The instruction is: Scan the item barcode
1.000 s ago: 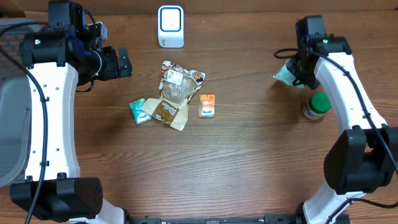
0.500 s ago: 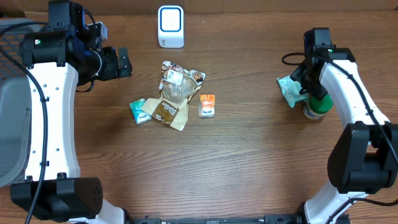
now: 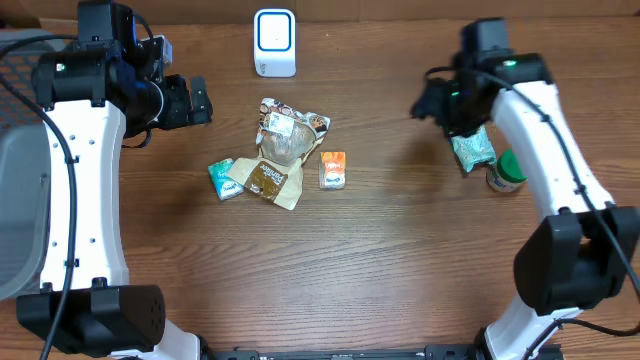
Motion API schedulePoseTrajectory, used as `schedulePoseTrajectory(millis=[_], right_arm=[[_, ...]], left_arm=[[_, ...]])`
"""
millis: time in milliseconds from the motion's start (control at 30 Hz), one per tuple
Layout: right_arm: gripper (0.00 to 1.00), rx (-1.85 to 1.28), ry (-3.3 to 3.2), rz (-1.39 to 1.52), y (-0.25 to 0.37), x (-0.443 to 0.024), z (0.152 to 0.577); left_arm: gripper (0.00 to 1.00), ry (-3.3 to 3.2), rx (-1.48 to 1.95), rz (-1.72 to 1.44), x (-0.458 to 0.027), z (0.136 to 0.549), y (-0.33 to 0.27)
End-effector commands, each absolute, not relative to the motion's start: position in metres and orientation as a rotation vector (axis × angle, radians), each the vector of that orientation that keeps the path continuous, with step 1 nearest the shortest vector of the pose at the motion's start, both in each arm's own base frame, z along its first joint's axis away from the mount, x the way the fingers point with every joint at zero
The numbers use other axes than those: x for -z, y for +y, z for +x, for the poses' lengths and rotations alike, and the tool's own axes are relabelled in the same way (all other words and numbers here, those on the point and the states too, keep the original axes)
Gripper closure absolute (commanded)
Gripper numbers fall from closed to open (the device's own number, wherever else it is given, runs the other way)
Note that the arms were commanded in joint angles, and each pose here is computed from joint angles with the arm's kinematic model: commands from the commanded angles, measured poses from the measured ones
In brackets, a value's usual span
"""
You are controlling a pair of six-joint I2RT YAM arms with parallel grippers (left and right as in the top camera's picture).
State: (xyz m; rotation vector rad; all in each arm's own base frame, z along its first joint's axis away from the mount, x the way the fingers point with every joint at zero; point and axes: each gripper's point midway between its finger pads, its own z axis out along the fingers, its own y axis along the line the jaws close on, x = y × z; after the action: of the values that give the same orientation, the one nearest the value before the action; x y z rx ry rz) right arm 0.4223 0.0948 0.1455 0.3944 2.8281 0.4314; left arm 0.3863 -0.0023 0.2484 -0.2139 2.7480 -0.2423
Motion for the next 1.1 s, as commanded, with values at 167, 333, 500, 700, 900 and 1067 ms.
schedulePoseTrajectory(millis=[167, 333, 500, 700, 900, 1067], right_arm=[[0.69, -0.598, 2.864, 0.139, 0.200, -0.117, 0.391], [0.85, -0.662, 2.822, 0.180, 0.248, -0.095, 0.379], [0.93, -0.716, 2.809, 0.238, 0.281, -0.069, 0.360], [0.96, -0.594, 2.827, 0.280, 0.285, -0.031, 0.349], [0.96, -0.520, 2.852, 0.329, 0.268, -0.023, 0.350], [0.96, -0.406, 2.866, 0.423, 0.234, -0.017, 0.357]], left_arm=[[0.01, 2.716, 0.254, -0.188, -0.259, 0.388, -0.005], [0.00, 2.716, 0.254, -0.188, -0.259, 0.388, -0.006], [0.01, 2.716, 0.254, -0.188, -0.259, 0.388, -0.005], [0.00, 2.716, 0.254, -0.188, -0.259, 0.388, -0.006], [0.00, 2.716, 0.254, -0.188, -0.259, 0.388, -0.006], [0.00, 2.716, 0.254, -0.188, -0.259, 0.388, -0.005]])
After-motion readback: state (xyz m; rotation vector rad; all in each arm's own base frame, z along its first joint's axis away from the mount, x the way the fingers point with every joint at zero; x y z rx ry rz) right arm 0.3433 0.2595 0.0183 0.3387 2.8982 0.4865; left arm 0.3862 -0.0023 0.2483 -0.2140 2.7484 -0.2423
